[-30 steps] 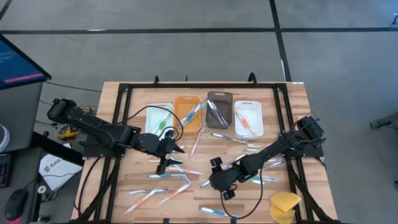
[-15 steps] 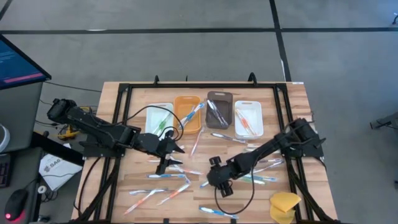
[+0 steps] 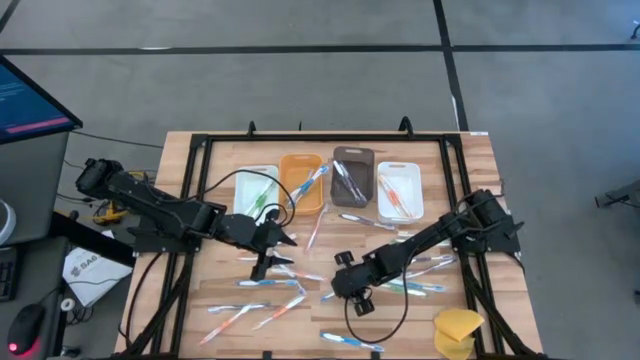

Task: Pick & Place Toothbrushes
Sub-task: Put the blue toothbrush into the orange bin

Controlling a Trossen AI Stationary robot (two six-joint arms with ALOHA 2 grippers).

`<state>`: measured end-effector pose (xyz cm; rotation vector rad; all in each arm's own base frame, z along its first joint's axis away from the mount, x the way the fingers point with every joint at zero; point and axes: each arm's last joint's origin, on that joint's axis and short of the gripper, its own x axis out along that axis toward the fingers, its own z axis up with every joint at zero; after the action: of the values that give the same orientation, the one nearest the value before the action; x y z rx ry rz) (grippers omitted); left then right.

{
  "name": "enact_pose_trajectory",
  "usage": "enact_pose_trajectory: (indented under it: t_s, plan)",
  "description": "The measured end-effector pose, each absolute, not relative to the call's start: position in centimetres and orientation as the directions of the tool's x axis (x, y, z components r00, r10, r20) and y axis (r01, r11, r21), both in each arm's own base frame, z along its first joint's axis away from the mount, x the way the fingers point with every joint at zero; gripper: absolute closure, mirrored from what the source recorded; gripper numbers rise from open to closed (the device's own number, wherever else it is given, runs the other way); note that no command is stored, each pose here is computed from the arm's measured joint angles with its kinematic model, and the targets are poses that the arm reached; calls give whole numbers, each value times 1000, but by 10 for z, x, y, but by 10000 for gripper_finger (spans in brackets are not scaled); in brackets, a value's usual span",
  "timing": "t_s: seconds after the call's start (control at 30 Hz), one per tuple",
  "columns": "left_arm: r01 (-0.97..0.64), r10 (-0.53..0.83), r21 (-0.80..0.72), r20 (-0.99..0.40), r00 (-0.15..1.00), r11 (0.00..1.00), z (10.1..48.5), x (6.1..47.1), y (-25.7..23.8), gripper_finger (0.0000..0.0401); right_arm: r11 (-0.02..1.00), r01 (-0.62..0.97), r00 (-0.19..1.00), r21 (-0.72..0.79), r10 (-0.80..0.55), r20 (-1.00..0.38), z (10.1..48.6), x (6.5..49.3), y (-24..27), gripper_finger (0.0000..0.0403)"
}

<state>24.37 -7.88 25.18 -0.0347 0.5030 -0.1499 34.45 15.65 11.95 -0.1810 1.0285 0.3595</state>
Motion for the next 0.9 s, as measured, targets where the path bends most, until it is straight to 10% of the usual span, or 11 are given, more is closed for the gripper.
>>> enact_pose_trajectory:
  t_s: [0.9]
  plan:
    - [207, -201, -29, -411, 889, 978, 258, 247, -81, 188, 942, -108, 753, -319, -132, -645, 230, 299, 220, 390]
